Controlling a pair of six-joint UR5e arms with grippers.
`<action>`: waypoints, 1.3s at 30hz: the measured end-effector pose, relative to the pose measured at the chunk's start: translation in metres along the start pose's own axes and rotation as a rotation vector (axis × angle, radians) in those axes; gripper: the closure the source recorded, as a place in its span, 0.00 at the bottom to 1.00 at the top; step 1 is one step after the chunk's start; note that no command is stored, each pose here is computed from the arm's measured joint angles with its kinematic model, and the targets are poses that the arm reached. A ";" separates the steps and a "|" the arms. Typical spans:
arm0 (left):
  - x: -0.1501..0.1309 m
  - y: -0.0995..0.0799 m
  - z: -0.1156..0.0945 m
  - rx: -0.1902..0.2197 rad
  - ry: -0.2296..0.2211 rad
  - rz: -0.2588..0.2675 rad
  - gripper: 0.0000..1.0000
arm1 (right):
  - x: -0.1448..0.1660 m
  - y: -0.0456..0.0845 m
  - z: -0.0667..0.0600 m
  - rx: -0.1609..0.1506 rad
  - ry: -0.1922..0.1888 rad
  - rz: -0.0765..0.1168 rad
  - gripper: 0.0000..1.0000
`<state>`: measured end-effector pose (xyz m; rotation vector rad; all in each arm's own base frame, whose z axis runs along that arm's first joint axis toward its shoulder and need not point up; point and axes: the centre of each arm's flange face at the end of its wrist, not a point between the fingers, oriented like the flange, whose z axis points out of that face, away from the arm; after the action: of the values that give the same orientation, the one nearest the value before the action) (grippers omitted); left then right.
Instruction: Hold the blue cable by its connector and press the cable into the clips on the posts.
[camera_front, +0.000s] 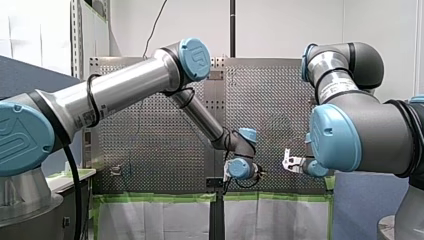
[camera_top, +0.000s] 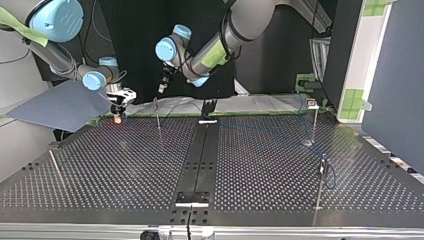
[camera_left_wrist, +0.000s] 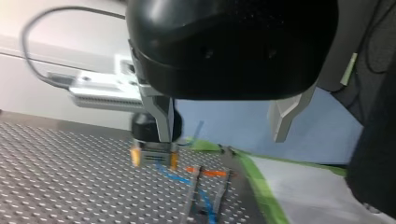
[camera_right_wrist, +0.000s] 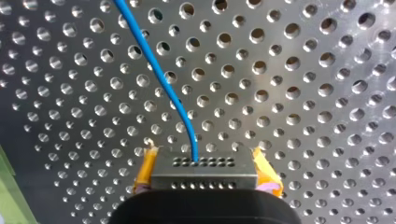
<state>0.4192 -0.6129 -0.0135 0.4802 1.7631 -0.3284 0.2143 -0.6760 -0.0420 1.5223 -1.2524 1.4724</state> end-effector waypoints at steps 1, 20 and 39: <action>-0.003 0.000 -0.002 0.001 -0.007 -0.002 0.00 | 0.000 0.000 0.000 0.000 0.000 0.000 1.00; -0.069 0.001 -0.048 -0.031 -0.174 -0.110 0.00 | -0.002 -0.005 0.000 0.015 -0.005 0.003 1.00; -0.135 0.029 -0.098 -0.067 -0.361 -0.283 0.00 | -0.004 -0.010 0.000 0.028 -0.009 0.004 1.00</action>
<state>0.3759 -0.5614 0.1420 0.1107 1.4816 -0.5189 0.2243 -0.6717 -0.0447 1.5468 -1.2454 1.4927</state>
